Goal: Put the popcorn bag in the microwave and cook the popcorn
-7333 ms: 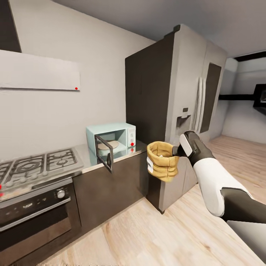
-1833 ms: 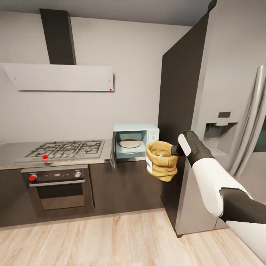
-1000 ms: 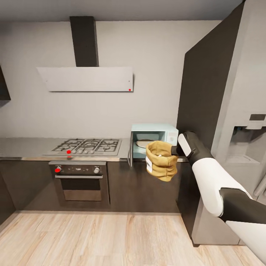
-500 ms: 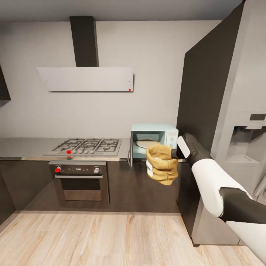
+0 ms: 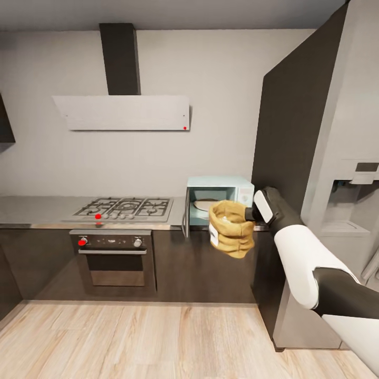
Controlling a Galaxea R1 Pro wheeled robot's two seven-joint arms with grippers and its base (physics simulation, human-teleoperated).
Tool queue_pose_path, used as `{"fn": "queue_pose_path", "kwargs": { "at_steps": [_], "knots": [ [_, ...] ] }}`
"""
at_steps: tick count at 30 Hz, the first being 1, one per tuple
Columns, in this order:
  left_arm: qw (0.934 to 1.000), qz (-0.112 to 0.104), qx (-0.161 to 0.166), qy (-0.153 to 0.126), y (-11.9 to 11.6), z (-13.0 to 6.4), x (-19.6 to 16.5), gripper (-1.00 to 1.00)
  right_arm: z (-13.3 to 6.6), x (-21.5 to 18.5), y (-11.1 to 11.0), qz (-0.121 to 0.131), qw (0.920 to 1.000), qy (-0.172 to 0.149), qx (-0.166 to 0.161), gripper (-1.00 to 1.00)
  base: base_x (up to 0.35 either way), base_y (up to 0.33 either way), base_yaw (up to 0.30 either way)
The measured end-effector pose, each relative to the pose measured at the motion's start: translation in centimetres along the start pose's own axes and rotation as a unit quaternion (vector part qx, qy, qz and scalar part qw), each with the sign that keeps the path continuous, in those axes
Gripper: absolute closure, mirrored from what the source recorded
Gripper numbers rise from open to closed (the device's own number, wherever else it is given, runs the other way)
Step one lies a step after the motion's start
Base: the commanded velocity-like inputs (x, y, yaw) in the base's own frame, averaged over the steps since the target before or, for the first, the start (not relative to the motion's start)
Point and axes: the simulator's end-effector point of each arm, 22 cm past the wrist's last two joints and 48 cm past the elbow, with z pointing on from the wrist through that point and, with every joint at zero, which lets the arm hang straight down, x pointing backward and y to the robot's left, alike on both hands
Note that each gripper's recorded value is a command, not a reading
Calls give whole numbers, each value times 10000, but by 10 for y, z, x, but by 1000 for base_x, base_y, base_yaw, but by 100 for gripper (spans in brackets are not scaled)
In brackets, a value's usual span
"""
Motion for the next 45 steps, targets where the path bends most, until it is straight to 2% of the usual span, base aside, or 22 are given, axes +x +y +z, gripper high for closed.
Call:
{"fn": "queue_pose_path", "kwargs": {
  "at_steps": [16, 20, 26, 29, 39, 45],
  "knots": [
    [10000, 0, 0, -1, 0, 0, 0, -100, -8, -11, 4, 21, 9999, -93, -49, 100, 0, 0, 0],
    [10000, 0, 0, -1, 0, 0, 0, -100, -10, -15, 9, -42, 9999, 119, -74, 100, 0, 0, 0],
    [10000, 0, 0, -1, 0, 0, 0, -100, -23, -31, 13, -114, 9996, 240, -81, 100, 0, 0, 0],
    [10000, 0, 1, -3, 0, 0, 0, -100, -36, -46, 14, -124, 9997, 201, -81, 100, 0, 0, 0],
    [10000, 0, 1, -8, 0, 0, -1, -100, -44, -53, 22, -157, 9996, 172, -134, 100, 5, 0, 0],
    [10000, 7, -4, -14, 1, 0, -1, -100, -45, -53, 24, -173, 9996, 167, -141, 100, 258, 0, 0]
  ]
}}
